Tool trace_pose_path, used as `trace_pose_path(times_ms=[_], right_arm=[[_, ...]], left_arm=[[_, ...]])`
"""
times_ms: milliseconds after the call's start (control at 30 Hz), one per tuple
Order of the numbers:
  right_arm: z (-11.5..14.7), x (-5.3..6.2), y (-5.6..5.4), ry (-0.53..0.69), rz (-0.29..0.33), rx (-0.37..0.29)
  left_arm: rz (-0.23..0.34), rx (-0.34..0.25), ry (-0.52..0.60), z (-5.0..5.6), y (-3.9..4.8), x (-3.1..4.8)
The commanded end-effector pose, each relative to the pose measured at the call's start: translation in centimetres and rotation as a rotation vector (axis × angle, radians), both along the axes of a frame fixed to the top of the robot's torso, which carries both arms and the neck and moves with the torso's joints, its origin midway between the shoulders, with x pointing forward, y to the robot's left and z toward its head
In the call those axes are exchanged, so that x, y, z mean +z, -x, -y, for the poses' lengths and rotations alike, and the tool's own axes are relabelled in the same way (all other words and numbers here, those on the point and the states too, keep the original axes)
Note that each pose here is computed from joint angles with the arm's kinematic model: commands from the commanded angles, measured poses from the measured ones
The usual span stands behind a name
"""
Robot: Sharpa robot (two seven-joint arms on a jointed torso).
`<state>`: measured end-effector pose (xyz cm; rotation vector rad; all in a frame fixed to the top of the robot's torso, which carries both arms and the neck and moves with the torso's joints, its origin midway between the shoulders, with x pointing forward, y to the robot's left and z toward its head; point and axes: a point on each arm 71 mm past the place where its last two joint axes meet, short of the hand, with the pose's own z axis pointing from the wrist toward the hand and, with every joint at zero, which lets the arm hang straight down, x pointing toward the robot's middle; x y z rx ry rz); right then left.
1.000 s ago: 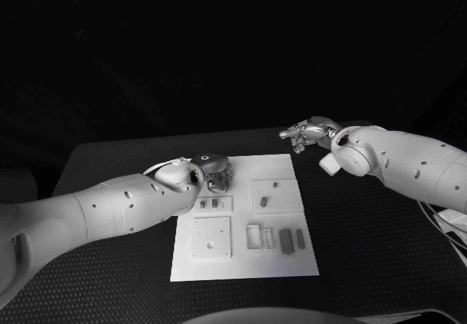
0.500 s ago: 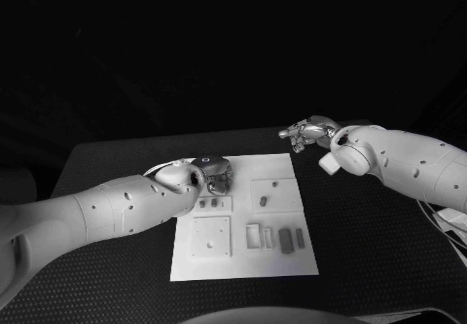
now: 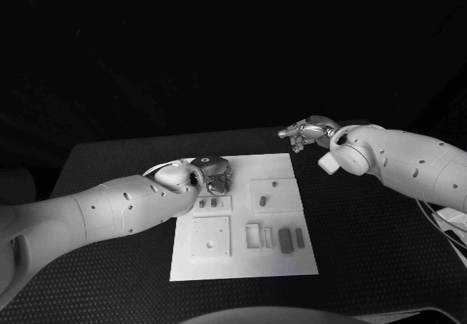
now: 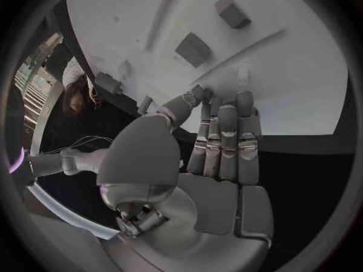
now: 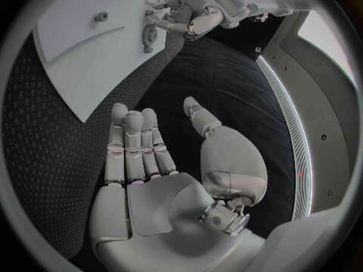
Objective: Assemble the parts on the task board
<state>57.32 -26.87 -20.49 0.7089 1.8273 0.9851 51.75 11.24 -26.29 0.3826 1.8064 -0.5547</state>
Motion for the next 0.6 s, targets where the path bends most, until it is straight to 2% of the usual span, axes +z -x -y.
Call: trace_pose_path(times_ms=[33,267,600], right_arm=[[-0.2,0.0,0.1,-0.007,0.001,0.018],[-0.2,0.0,0.1,-0.007,0.001,0.019],[-0.2,0.0,0.1,-0.007,0.001,0.018]], left_arm=[[-0.013,-0.018,0.003,0.4,0.14,-0.23],[-0.026,-0.015,-0.002,0.5,0.27,-0.86],[-0.035,-0.012,-0.01,0.4,0.43,-1.23]])
